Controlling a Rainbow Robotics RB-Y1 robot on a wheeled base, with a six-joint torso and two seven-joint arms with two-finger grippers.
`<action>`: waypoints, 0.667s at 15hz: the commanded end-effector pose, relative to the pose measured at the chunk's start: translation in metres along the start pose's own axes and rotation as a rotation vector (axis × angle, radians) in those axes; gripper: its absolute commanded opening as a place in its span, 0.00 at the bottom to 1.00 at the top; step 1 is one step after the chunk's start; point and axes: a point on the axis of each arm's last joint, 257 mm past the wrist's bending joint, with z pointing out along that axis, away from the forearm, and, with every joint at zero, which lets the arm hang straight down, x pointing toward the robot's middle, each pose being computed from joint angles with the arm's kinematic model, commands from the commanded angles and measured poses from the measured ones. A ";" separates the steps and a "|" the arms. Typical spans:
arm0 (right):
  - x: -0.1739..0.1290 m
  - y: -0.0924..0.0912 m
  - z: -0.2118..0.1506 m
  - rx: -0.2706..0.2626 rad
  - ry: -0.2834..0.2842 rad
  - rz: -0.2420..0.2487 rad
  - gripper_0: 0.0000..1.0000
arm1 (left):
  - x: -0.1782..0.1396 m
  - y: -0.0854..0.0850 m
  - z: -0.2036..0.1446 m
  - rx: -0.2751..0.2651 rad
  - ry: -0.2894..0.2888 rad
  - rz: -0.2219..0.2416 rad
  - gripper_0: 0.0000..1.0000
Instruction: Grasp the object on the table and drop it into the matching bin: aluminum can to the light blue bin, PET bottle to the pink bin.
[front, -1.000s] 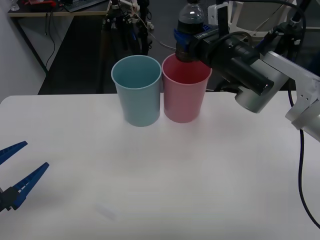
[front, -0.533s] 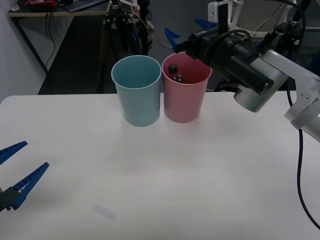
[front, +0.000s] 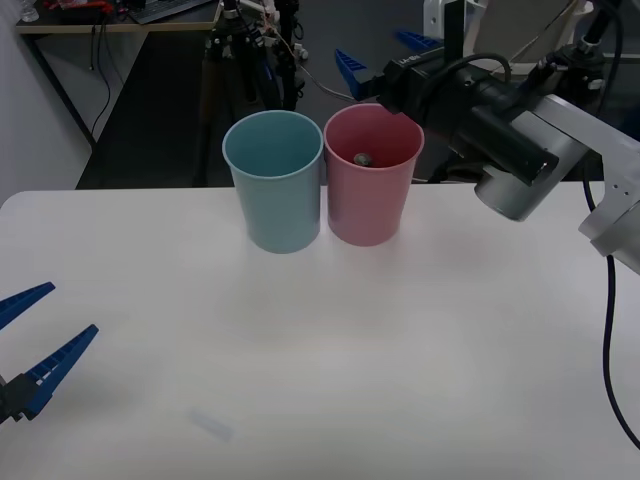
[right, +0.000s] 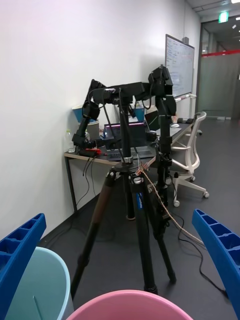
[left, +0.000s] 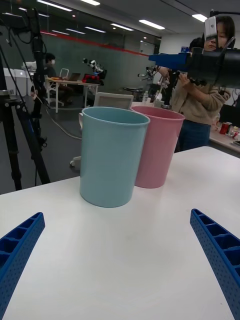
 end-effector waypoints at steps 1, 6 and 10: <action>-0.007 0.004 -0.012 -0.048 -0.022 0.030 1.00 | 0.000 0.000 0.000 0.000 0.000 0.000 1.00; -0.014 0.021 -0.062 -0.135 -0.031 -0.014 1.00 | 0.000 0.000 0.000 0.000 0.000 0.000 1.00; -0.008 0.033 -0.123 -0.200 -0.034 -0.024 1.00 | 0.000 0.000 0.000 0.000 0.000 0.000 1.00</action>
